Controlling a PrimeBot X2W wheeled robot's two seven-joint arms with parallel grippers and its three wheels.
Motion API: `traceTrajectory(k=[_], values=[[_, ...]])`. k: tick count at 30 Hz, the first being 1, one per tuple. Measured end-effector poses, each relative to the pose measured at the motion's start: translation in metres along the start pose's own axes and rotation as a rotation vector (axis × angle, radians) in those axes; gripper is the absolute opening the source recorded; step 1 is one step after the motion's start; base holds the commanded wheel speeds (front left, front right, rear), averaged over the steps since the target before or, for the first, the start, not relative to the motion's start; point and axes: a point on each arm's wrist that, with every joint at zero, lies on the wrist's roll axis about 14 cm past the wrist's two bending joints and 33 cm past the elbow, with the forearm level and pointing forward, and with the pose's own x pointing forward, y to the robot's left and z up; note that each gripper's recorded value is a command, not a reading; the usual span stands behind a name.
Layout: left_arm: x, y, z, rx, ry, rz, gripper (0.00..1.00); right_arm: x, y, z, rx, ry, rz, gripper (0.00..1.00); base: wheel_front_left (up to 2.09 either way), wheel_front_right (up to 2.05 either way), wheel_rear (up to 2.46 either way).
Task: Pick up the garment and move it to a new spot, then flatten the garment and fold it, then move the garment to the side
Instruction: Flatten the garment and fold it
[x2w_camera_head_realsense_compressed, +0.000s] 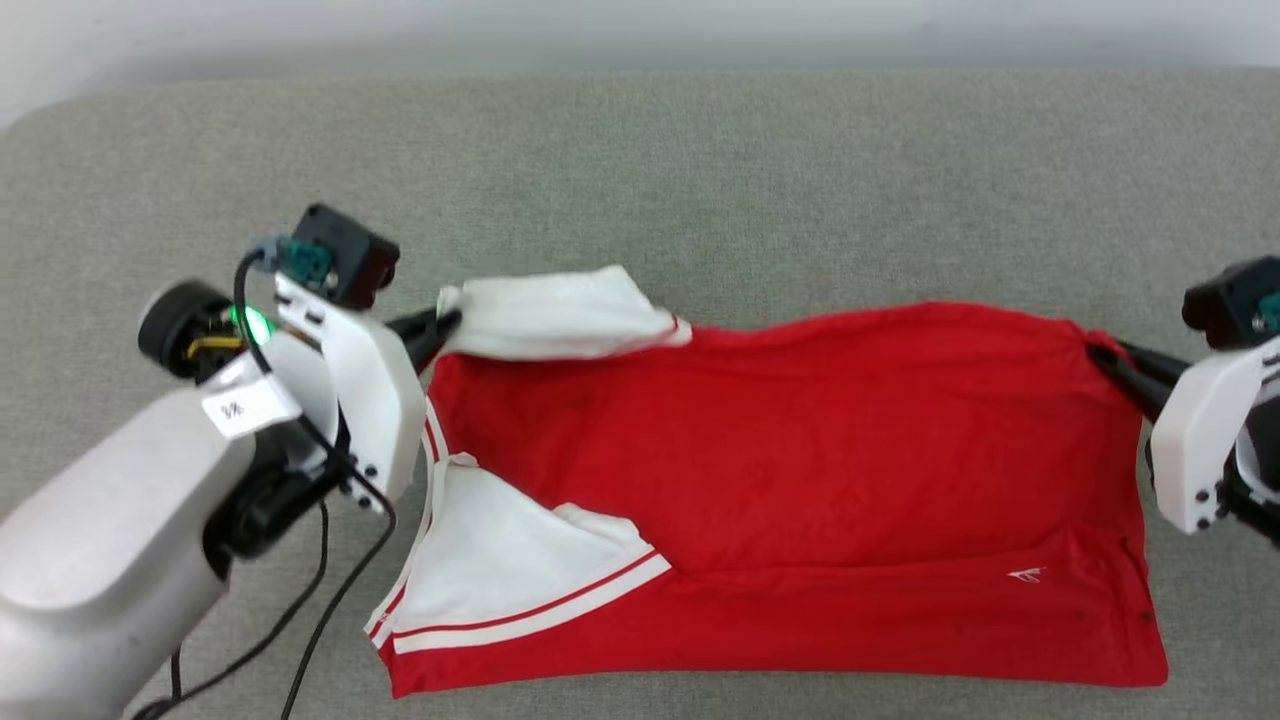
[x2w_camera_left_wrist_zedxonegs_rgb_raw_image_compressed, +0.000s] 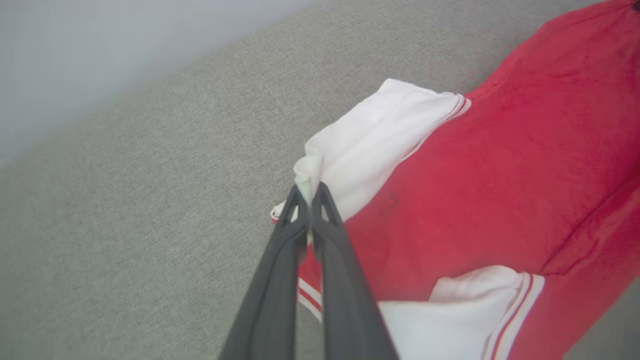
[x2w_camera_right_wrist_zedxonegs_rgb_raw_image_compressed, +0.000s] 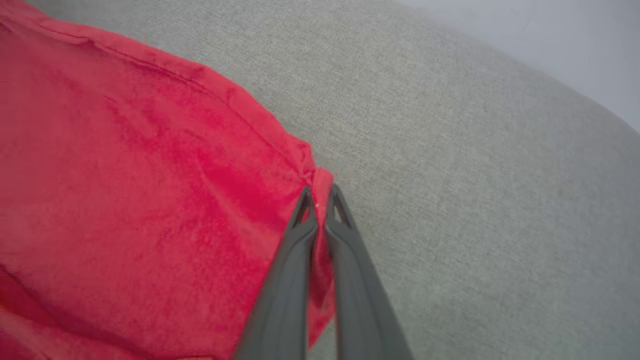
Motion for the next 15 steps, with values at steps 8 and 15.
traceTrajectory(k=[8, 15], values=[[-0.028, -0.016, -0.040, -0.093, 0.039, 0.022, 0.00, -0.018, 0.014, -0.019, 0.044, -0.032, 0.007, 0.00, 0.00, 0.00, 0.00], [-0.048, -0.033, -0.078, -0.163, 0.096, 0.028, 0.00, -0.040, 0.026, -0.039, 0.070, -0.039, 0.006, 0.00, 0.00, 0.00, 0.00]])
